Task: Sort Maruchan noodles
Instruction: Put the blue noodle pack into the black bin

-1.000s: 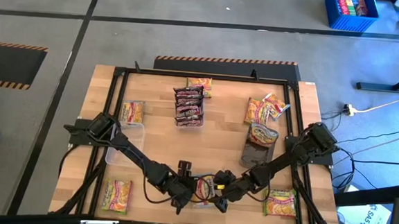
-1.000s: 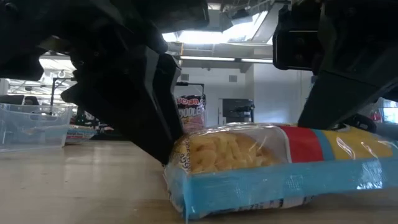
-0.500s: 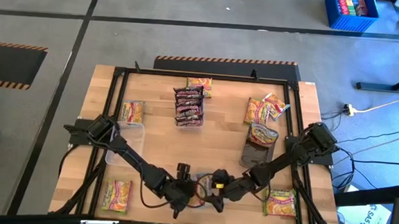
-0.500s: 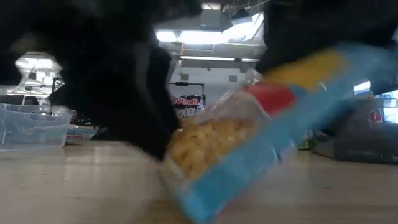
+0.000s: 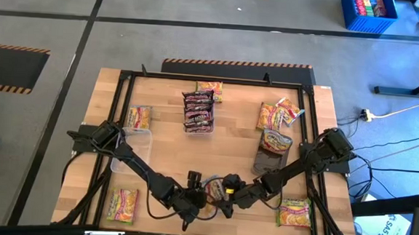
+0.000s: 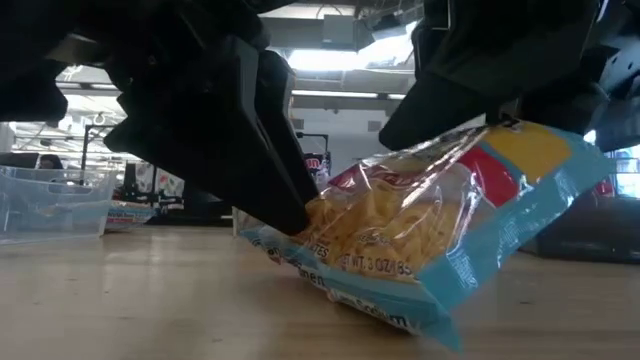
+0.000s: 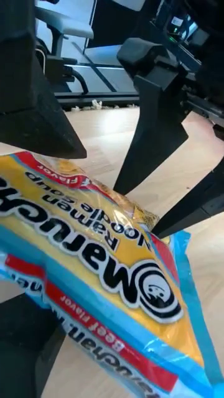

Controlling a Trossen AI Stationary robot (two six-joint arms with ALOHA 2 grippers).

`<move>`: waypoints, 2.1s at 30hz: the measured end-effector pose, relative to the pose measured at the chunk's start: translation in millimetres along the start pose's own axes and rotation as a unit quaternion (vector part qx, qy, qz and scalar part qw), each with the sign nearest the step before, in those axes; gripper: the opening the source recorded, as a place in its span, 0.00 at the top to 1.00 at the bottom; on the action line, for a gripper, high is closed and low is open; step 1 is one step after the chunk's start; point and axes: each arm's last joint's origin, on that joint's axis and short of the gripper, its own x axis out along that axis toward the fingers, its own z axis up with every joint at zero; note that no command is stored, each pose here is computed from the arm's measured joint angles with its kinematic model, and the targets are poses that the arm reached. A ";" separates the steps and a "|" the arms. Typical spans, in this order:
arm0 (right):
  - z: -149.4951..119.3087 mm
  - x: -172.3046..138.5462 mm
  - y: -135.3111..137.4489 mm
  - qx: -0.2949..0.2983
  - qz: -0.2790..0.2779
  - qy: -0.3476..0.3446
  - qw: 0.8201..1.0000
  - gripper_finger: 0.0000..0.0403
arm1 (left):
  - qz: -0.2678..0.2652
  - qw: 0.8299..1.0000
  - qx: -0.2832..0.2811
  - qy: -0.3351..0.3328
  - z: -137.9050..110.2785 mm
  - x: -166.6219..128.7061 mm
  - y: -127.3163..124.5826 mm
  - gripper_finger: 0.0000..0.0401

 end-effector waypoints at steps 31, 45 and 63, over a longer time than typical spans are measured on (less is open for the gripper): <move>20.2 -42.4 7.1 -0.149 -0.053 0.010 0.987 0.65 | -0.011 0.997 0.037 0.062 -20.6 -41.7 1.6 0.51; 68.8 -186.0 -1.7 -0.177 -0.098 0.038 0.979 0.66 | -0.032 0.998 -0.040 0.045 -43.6 -26.7 25.3 0.51; 57.8 -240.3 -53.7 -0.231 -0.257 0.147 0.927 0.71 | -0.014 0.999 -0.044 0.024 -40.0 -25.6 27.0 0.51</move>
